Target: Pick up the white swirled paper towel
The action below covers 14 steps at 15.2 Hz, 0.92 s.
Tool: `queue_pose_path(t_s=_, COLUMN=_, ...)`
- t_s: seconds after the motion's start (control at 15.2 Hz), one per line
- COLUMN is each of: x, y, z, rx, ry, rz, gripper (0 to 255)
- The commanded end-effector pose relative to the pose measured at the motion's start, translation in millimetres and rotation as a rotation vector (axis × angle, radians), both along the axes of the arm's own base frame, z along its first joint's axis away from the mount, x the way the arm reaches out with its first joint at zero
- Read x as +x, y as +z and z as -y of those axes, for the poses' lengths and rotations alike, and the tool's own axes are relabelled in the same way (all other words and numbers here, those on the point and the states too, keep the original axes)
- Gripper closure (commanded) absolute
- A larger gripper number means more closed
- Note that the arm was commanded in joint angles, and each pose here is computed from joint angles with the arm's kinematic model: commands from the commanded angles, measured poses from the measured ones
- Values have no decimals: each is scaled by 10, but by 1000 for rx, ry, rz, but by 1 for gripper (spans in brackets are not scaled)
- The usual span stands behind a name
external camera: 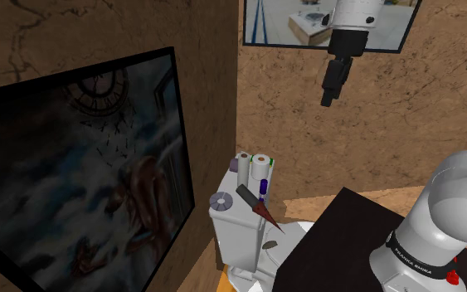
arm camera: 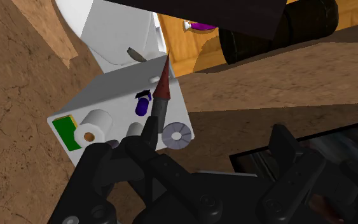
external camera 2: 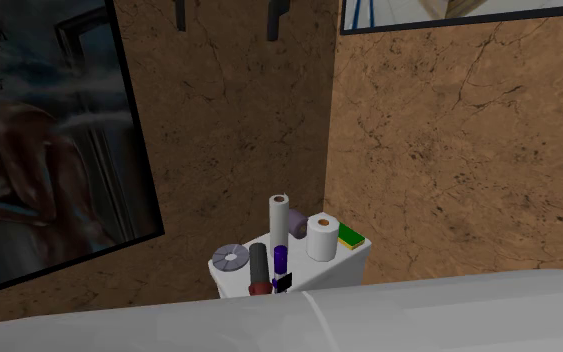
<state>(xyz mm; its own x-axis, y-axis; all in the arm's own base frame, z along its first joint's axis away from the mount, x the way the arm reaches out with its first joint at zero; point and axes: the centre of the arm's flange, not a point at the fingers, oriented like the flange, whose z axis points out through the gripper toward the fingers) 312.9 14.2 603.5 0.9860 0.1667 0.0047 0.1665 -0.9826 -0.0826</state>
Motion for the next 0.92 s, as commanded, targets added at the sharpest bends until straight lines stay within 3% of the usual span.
queue_pose_path(t_s=0.0, x=0, y=0, z=0, rx=0, ry=0, rz=0, gripper=0)
queue_pose_path(t_s=0.86, x=1204, y=-1206, z=263, rx=-11, ry=13, rz=-10, gripper=0)
